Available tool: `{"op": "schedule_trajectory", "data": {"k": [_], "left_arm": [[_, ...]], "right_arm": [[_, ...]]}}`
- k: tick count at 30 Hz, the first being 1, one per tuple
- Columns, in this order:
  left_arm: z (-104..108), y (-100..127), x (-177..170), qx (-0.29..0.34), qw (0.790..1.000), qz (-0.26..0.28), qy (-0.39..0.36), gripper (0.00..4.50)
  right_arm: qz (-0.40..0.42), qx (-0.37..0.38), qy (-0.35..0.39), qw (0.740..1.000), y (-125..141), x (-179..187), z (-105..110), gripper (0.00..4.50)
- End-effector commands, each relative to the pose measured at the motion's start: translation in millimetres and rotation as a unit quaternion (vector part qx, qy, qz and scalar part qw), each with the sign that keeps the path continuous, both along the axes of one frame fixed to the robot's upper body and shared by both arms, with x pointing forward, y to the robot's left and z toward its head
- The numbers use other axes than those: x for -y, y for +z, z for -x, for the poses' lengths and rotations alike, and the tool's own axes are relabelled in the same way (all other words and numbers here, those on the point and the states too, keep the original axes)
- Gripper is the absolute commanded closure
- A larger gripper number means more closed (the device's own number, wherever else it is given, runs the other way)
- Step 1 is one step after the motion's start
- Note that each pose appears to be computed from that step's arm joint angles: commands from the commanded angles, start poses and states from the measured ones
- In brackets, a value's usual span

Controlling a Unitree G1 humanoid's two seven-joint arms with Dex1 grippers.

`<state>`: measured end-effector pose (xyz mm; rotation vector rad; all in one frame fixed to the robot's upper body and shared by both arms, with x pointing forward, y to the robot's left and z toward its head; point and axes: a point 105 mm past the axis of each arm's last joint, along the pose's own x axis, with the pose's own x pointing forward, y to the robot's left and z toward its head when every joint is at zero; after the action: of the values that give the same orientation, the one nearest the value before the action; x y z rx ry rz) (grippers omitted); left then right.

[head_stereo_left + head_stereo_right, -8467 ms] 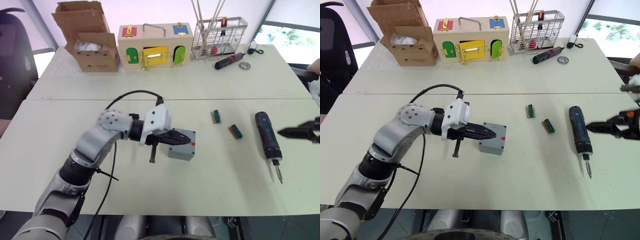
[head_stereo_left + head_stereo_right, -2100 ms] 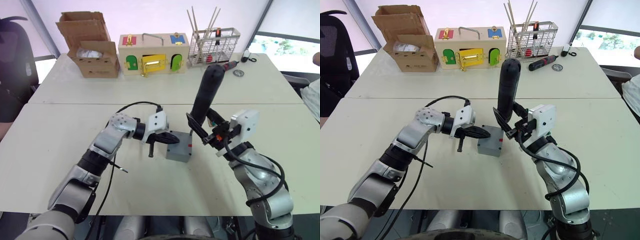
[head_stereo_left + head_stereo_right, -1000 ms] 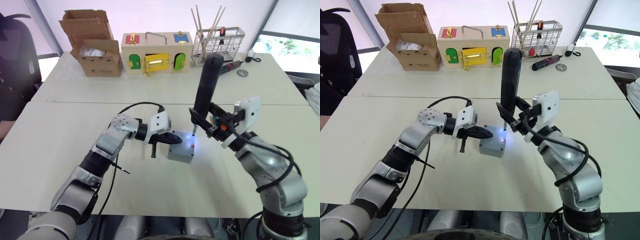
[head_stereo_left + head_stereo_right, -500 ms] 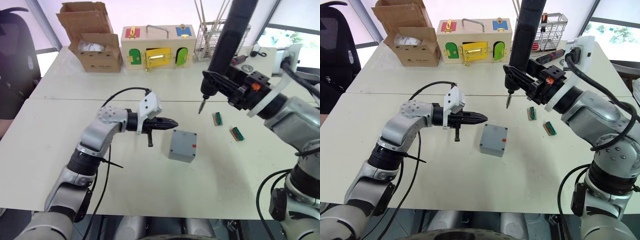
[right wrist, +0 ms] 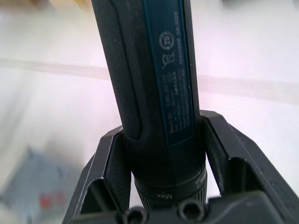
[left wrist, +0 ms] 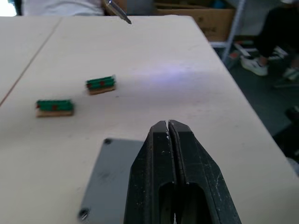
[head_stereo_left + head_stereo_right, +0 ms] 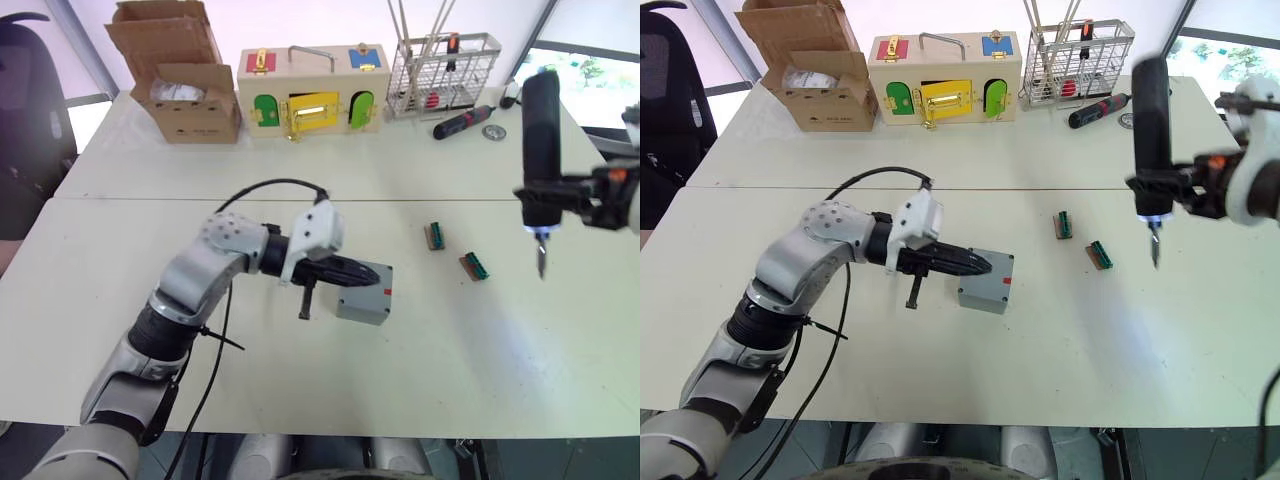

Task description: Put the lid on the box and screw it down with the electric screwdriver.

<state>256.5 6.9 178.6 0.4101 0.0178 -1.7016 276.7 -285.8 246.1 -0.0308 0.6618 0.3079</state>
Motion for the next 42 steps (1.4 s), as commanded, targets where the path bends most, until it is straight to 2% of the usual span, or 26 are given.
{"op": "schedule_trajectory", "data": {"k": [1,4,8,19,26,28,34,37,39,42], "left_arm": [[11.8,-5.9,3.2,0.031,0.999,-0.017,-0.022,4.5],[19.1,-8.6,8.0,0.014,1.0,-0.001,-0.025,4.5],[19.6,-9.9,9.3,0.005,1.0,0.005,-0.008,4.5],[12.6,-4.6,6.6,0.0,0.999,0.014,0.031,4.5],[13.1,-4.1,5.2,-0.006,0.999,0.016,0.037,4.5],[8.0,0.3,5.9,-0.013,0.998,0.032,0.05,4.5],[-0.2,5.3,3.2,-0.032,0.996,0.048,0.07,4.5],[-8.7,10.4,-2.8,-0.031,0.994,0.055,0.091,4.5],[-27.3,26.9,-13.8,-0.024,0.985,0.094,0.14,4.5],[-58.0,60.3,-44.4,-0.068,0.952,0.183,0.236,4.5]], "right_arm": [[-0.007,-0.052,-0.02,0.998,-4.3,21.9,13.9,2.55],[0.026,-0.128,-0.049,0.99,-31.2,48.8,27.4,2.55],[0.012,-0.17,-0.058,0.984,-57.1,59.1,30.5,2.55],[0.005,-0.166,-0.093,0.982,-88.6,74.1,1.8,2.55],[0.009,-0.169,-0.096,0.981,-100.0,77.2,-2.8,2.55],[0.01,-0.171,-0.095,0.981,-102.7,77.1,-2.6,1.61],[0.019,-0.158,-0.096,0.983,-102.5,75.3,-6.8,0.05],[0.032,-0.124,-0.1,0.987,-88.8,72.6,-14.9,0.02],[0.065,-0.059,-0.105,0.991,-61.1,74.8,-25.7,0.02],[0.075,0.059,-0.094,0.991,-19.1,52.6,-42.9,0.02]]}}
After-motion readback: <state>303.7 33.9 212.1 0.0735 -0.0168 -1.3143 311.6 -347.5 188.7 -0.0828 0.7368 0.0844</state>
